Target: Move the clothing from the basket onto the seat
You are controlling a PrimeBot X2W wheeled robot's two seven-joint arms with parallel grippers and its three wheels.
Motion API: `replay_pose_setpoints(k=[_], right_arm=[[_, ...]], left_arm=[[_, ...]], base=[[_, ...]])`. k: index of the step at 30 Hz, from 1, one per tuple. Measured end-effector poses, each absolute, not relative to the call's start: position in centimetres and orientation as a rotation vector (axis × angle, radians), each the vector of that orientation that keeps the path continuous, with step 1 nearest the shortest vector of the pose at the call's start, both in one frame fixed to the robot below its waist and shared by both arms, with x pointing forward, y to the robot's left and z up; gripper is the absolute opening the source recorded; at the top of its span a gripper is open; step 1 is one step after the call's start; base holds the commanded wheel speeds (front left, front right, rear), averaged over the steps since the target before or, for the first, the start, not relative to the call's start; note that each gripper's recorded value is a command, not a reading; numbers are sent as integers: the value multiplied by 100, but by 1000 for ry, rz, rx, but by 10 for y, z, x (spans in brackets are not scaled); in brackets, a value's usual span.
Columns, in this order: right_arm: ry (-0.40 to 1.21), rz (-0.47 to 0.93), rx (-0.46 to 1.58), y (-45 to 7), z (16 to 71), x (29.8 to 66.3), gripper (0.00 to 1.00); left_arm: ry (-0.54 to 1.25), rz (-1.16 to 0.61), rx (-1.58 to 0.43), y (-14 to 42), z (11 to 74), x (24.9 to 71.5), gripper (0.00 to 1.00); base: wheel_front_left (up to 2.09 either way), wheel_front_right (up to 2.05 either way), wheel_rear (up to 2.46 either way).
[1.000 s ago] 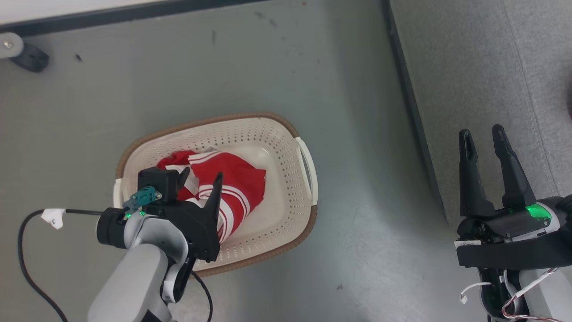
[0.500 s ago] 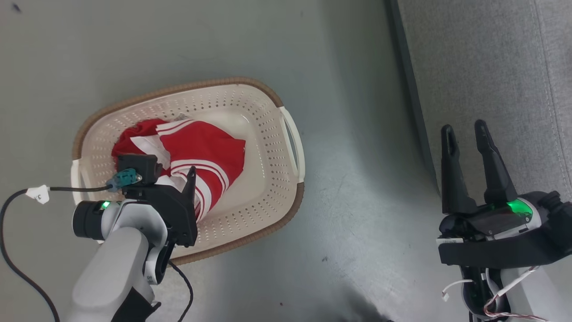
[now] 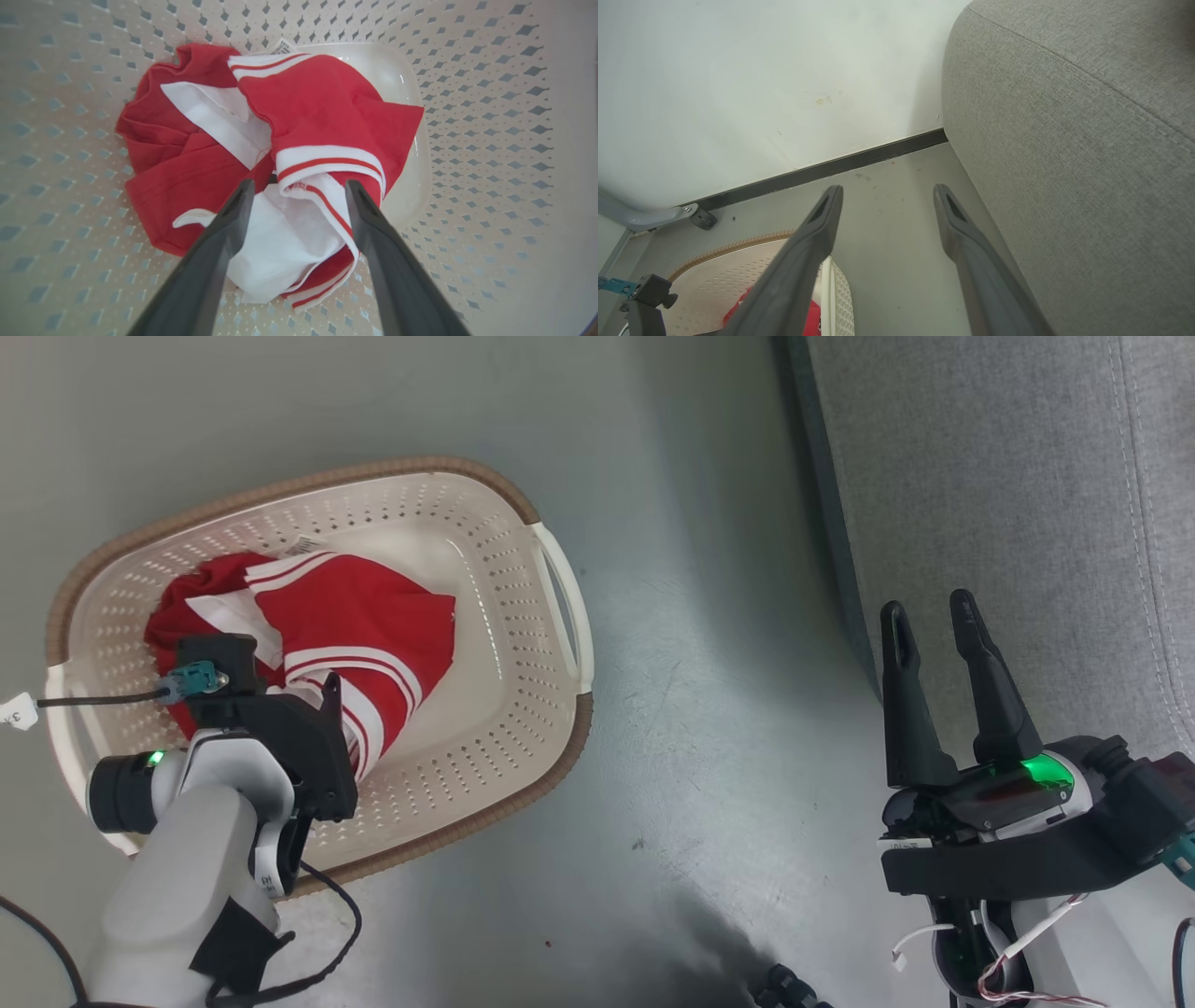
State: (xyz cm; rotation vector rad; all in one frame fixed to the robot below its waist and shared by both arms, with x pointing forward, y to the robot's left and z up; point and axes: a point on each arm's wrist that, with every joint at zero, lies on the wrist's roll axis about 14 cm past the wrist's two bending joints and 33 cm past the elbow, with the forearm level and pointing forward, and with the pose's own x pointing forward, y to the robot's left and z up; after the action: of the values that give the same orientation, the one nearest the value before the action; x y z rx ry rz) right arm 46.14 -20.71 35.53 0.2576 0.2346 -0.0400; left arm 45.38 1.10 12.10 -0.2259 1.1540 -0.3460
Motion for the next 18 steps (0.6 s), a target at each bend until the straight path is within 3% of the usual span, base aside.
replay_pose_setpoints(k=[12,18], right_arm=[[267,-71,247,-215,346,454,100],[271,-75,243,-215,344,453,100]], left_arm=[[1296,-297,-236,7,96,439,100],[1327,-369,-238,-6,95,436,100]], base=[[0,0,0],[0,0,0]])
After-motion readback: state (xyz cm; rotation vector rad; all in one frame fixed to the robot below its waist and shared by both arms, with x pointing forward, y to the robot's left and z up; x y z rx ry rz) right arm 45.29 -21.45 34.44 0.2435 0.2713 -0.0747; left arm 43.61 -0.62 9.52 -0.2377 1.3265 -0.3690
